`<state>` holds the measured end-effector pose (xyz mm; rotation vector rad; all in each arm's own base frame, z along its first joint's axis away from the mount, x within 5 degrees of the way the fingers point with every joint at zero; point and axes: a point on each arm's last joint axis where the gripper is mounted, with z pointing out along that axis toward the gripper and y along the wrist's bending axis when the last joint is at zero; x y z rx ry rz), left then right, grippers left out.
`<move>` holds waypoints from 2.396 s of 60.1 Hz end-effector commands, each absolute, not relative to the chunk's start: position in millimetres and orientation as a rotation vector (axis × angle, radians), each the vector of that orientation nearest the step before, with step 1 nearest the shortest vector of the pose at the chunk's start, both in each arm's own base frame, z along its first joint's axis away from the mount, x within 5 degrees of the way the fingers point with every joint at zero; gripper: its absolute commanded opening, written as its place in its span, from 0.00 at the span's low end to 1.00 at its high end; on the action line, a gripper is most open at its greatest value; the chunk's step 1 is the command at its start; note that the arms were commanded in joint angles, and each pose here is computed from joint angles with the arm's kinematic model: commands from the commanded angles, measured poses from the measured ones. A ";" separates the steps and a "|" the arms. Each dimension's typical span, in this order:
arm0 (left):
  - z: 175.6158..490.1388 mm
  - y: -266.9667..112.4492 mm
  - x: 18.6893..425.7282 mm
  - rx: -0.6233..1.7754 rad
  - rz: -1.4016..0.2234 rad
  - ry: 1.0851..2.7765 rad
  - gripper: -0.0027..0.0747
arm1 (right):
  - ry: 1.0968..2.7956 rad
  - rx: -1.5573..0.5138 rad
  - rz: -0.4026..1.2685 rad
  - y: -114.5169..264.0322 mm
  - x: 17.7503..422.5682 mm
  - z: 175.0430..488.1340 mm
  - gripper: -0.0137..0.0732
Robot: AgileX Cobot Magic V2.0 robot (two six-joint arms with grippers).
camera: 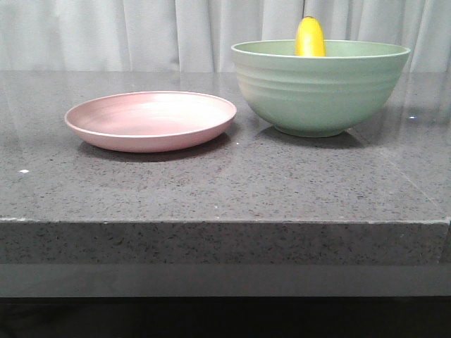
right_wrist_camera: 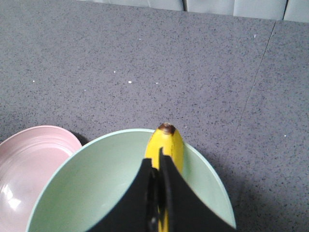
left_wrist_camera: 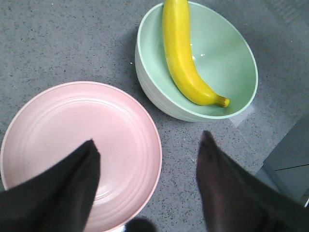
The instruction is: Transfer banana from pink plate to green bowl
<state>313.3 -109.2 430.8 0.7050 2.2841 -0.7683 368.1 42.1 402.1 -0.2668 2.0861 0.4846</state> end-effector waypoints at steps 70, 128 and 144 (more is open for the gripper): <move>409.5 -33.3 170.5 0.236 -0.110 1.658 0.01 | 1.729 -0.179 0.179 26.0 192.2 406.7 0.09; 305.1 -12.6 49.4 0.183 -0.147 1.474 0.01 | 1.529 -0.120 0.140 13.7 71.6 310.2 0.09; 305.1 -12.6 49.4 0.183 -0.147 1.474 0.01 | 1.529 -0.120 0.140 13.7 71.6 310.2 0.09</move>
